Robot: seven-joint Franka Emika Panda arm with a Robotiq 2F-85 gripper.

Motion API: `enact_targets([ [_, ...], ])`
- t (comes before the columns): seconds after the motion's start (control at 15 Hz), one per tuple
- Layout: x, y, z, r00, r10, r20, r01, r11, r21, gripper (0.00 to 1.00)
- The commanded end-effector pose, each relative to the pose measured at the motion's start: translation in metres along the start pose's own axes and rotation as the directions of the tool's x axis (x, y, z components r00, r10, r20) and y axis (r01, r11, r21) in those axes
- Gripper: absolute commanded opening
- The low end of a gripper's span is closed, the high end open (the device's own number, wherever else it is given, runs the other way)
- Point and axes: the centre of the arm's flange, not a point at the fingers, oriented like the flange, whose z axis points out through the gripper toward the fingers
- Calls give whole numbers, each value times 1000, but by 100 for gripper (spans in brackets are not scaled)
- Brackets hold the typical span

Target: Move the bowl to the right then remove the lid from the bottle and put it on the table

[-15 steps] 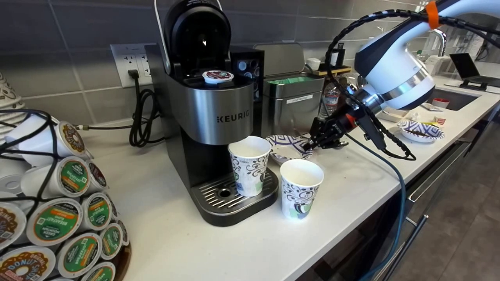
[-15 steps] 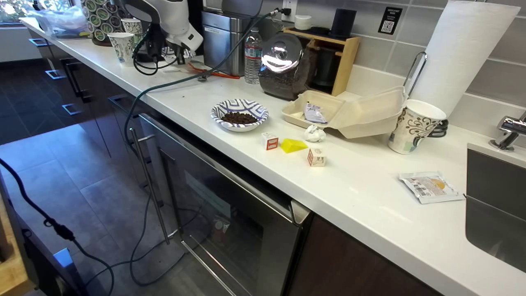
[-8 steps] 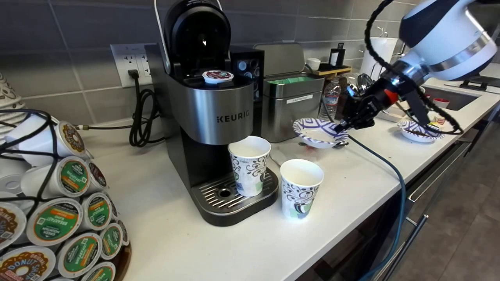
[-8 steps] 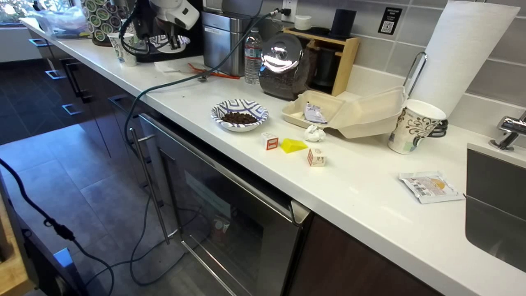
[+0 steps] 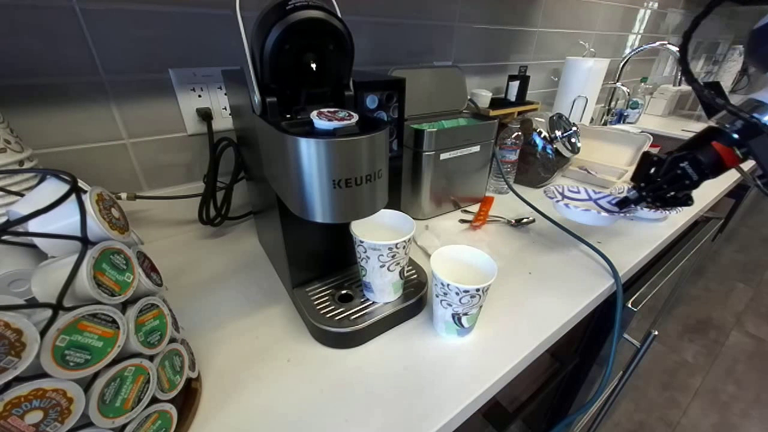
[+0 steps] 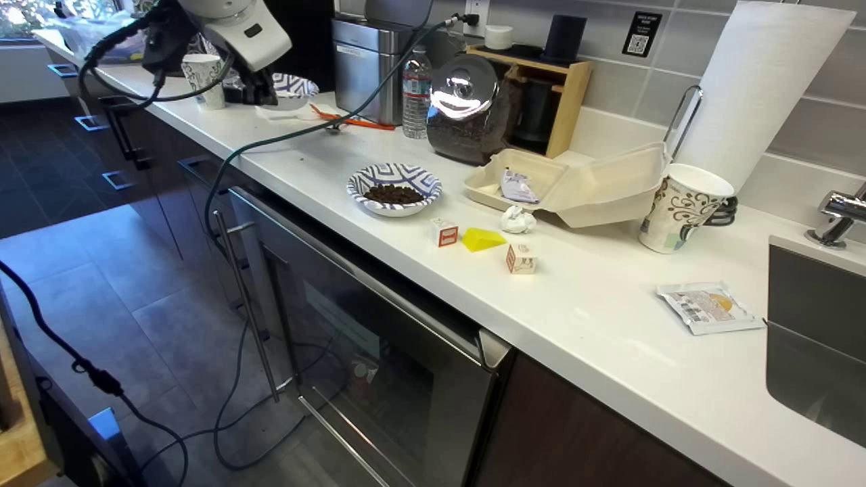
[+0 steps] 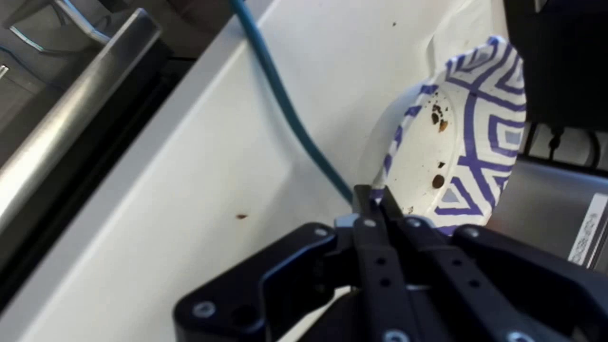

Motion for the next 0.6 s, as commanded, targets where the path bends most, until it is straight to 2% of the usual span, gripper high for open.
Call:
enact_targets([
  [0.0, -36, 61, -37, 979, 131, -159, -128, 991, 27, 1],
  [0.13, -41, 70, -45, 947, 159, -280, -164, 986, 5, 1],
  [0.33, -41, 52, -48, 882, 124, -454, -154, 988, -29, 1],
  [0.53, -34, 14, -40, 857, 60, -512, -103, 993, -56, 1],
])
